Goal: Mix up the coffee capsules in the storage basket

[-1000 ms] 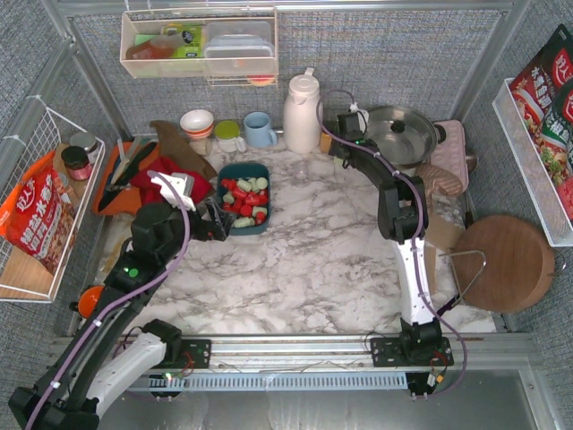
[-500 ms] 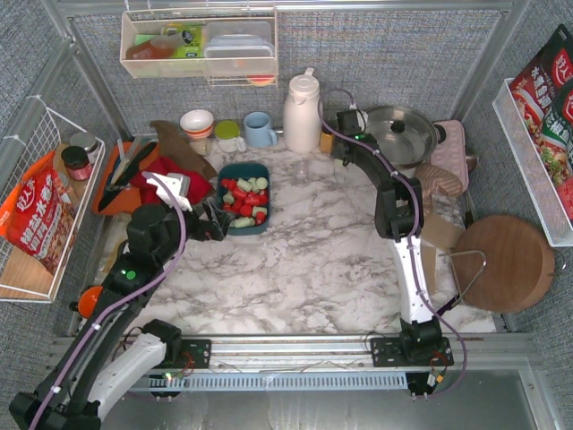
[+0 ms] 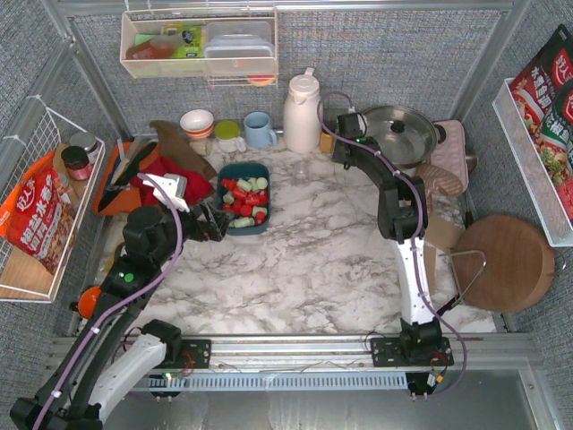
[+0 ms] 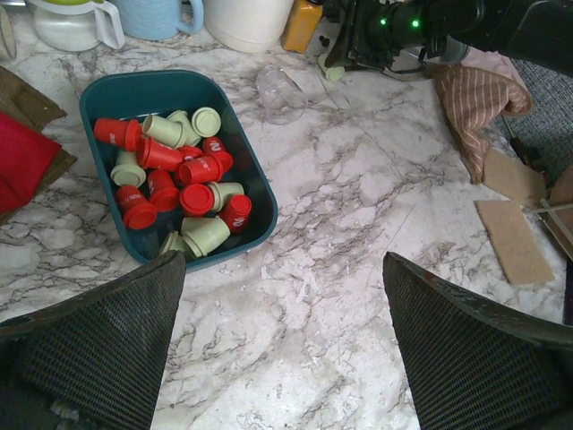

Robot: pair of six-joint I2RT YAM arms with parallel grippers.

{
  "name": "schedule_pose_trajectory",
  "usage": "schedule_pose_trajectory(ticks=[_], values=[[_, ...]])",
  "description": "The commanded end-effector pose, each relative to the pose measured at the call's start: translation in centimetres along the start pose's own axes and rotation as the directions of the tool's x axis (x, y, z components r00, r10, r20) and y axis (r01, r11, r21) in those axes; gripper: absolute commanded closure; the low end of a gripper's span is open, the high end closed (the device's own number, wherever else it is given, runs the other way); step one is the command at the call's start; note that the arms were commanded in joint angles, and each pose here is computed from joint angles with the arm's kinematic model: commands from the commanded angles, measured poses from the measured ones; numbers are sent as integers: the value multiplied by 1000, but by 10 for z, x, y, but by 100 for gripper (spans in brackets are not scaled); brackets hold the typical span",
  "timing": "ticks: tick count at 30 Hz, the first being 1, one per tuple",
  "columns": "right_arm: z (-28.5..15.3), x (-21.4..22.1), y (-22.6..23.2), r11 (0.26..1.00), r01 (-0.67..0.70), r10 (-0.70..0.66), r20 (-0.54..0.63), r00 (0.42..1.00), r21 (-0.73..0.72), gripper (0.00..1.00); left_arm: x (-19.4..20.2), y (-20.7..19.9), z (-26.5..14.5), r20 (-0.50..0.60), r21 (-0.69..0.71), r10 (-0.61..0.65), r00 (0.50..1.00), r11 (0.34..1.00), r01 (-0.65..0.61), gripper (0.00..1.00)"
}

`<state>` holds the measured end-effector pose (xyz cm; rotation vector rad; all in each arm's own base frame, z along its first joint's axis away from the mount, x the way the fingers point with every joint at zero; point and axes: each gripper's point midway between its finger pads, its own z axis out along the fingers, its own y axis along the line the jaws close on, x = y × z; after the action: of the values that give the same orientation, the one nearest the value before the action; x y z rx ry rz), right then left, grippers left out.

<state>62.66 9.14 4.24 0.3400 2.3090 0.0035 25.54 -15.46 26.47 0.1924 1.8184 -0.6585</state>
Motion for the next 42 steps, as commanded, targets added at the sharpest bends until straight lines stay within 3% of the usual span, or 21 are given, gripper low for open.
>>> schedule_pose_trajectory(ticks=[1, 8, 16, 20, 26, 32, 34, 36, 37, 40, 42], values=[[-18, -12, 9, 997, 70, -67, 56, 996, -41, 69, -9, -3, 1, 38, 18, 0, 999, 1000, -1, 1], [-90, -28, 31, 953, 279, -258, 168, 951, -120, 69, -6, -2, 5, 28, 19, -13, 1000, 1000, 13, 1], [-171, 61, 19, 832, 484, -485, 69, 872, -273, 69, -3, 2, 9, 22, 2, -21, 1000, 1000, 21, 1], [-194, 117, 6, 730, 569, -607, 22, 794, -379, 69, -4, 4, 11, 33, -6, -24, 999, 1000, 25, 1], [-215, 172, 2, 520, 629, -752, 38, 658, -578, 65, -6, 4, 13, 55, -5, -25, 998, 1000, 26, 1], [-206, 183, -14, 398, 715, -849, 65, 525, -575, 44, -7, 12, 10, 73, -47, -10, 997, 999, 13, 1], [-203, 178, -15, 401, 732, -855, 62, 515, -551, 34, -8, 15, 9, 81, -59, -4, 997, 998, 9, 1], [-203, 170, -17, 442, 732, -840, 46, 541, -519, 23, -9, 16, 9, 83, -67, -1, 997, 998, 6, 1], [-204, 164, -17, 478, 728, -822, 42, 567, -491, 5, -9, 17, 9, 84, -72, 1, 996, 997, 6, 1], [-209, 139, -13, 627, 704, -725, 78, 684, -333, 1, -10, 18, 8, 89, -79, 3, 996, 997, 4, 1], [-216, 124, -23, 791, 593, -585, 100, 805, -150, 1, -11, 19, 8, 93, -83, 5, 996, 997, 2, 1]])
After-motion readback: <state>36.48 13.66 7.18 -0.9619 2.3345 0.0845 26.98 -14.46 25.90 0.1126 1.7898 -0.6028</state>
